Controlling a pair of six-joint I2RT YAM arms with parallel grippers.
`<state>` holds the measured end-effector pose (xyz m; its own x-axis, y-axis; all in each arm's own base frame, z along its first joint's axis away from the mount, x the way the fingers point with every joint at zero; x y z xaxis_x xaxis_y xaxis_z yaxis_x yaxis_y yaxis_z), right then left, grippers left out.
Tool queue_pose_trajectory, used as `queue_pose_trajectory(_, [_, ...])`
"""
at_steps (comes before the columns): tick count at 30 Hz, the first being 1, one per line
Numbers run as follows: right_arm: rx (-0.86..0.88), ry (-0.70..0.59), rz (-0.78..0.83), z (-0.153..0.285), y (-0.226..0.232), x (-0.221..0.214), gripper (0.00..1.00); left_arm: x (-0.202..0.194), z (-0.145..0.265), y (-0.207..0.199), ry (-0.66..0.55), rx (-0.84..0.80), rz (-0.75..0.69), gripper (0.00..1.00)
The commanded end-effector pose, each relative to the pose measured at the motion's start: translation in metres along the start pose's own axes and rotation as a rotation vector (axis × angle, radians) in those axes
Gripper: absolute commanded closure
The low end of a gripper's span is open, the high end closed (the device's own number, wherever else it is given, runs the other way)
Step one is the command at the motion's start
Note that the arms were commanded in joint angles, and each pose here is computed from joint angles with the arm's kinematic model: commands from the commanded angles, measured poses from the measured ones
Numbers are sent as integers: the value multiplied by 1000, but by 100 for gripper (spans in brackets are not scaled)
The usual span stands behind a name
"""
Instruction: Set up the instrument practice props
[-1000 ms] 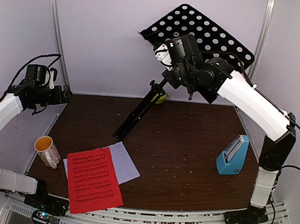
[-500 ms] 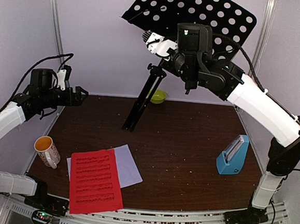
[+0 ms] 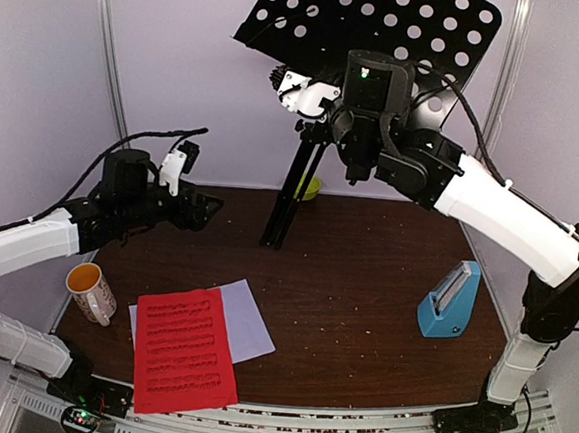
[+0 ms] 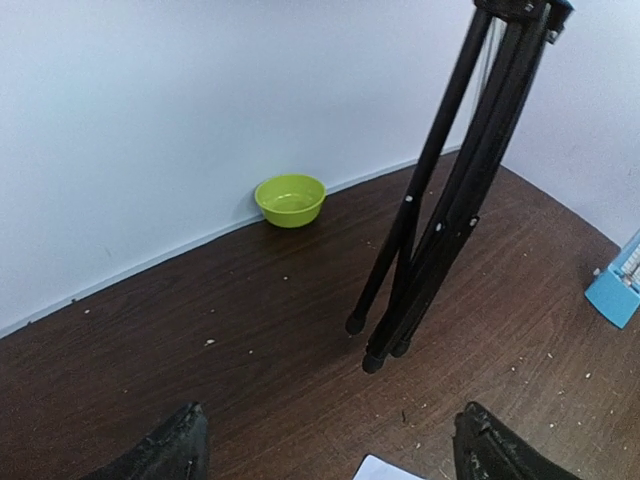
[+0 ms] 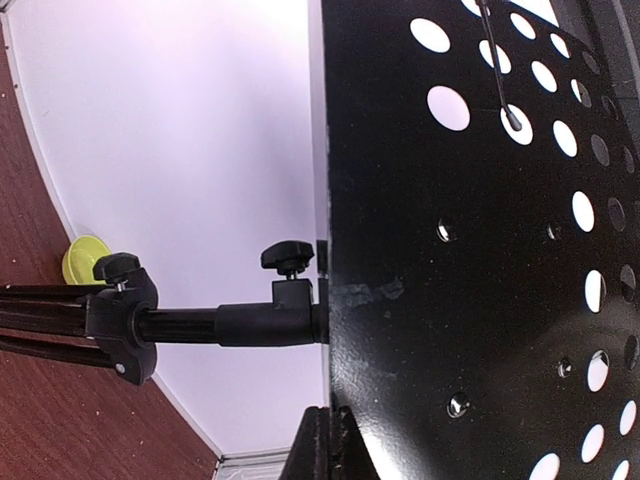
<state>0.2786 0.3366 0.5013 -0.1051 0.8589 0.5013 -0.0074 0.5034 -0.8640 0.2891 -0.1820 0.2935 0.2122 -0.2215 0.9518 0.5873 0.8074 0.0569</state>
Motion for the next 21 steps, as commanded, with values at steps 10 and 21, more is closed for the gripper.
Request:
queue_pose_trajectory(10, [-107,-59,-190,32,-65,-2,100,16,-80,-78,-123,-121,-198,20])
queue_pose_trajectory(21, [-87,-19,-156,30,-47,3,100,30,-119,-100,-176,-101,-229,33])
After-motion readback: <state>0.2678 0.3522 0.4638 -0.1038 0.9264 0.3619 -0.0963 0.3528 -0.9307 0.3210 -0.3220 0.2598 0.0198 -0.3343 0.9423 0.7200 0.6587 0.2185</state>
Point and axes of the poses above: each gripper's point midway between its finger pads, its own z axis back along the fingers, its own y axis along the line the jaws close on, x = y × z, the point moved 7 cm from there along z, back along the fingers, and after that the axes turned 6 degrees about -z, right-handed, at the moved point
